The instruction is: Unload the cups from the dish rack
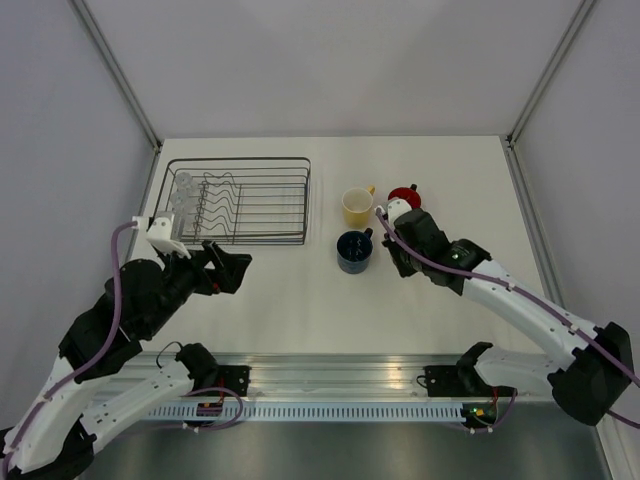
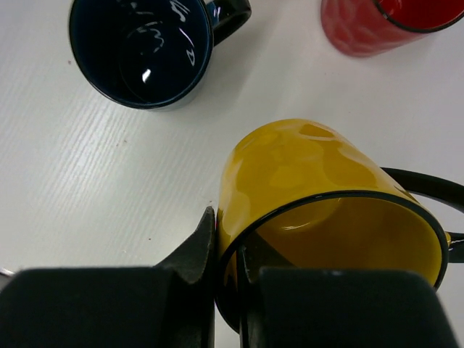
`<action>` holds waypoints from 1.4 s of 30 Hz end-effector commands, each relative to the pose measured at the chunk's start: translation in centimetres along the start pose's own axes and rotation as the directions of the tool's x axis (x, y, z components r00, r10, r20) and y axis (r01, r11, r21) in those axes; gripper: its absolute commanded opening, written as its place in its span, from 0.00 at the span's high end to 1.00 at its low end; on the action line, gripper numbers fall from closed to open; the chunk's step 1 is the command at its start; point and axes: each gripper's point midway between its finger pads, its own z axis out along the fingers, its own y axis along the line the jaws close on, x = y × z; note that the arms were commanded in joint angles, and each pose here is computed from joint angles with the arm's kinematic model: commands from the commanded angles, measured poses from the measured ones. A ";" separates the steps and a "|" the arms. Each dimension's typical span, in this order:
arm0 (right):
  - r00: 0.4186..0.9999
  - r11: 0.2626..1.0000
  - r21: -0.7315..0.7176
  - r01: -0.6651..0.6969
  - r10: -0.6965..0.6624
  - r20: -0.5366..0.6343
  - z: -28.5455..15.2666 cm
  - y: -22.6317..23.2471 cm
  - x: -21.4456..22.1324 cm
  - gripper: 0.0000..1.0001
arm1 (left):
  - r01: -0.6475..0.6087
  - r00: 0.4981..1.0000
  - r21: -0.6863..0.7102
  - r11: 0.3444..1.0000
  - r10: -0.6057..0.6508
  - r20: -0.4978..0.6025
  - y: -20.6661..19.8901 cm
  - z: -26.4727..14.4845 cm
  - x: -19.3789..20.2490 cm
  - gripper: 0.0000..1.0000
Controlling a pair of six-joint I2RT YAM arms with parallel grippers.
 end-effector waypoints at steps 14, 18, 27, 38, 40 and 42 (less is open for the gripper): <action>0.977 0.996 -0.064 0.068 -0.080 -0.199 8.3 -2.0 0.2 1.00 | -0.108 0.988 -0.125 0.986 0.120 0.097 5.6 -0.9 2.8 0.00; 0.972 0.993 -0.098 0.062 -0.083 -0.218 9.4 -1.8 0.4 1.00 | -0.093 0.988 -0.147 0.985 0.109 0.108 6.3 -1.3 2.8 0.00; 0.950 0.987 -0.146 0.072 -0.112 -0.292 10.7 -1.5 1.7 0.94 | -0.081 0.988 -0.149 0.986 0.100 0.121 6.4 -1.5 2.7 0.00; 0.962 0.990 -0.116 0.076 -0.103 -0.252 9.2 -2.0 -0.2 0.68 | -0.084 0.988 -0.187 0.979 0.106 0.113 6.8 -1.2 2.6 0.00; 0.971 0.991 -0.109 0.072 -0.095 -0.221 8.2 -2.2 -1.1 0.57 | -0.084 0.989 -0.217 0.973 0.109 0.103 7.1 -0.9 2.6 0.00; 0.978 0.992 -0.105 0.073 -0.092 -0.188 6.9 -2.4 -2.1 0.48 | -0.076 0.990 -0.244 0.967 0.102 0.097 7.4 -0.8 2.4 0.00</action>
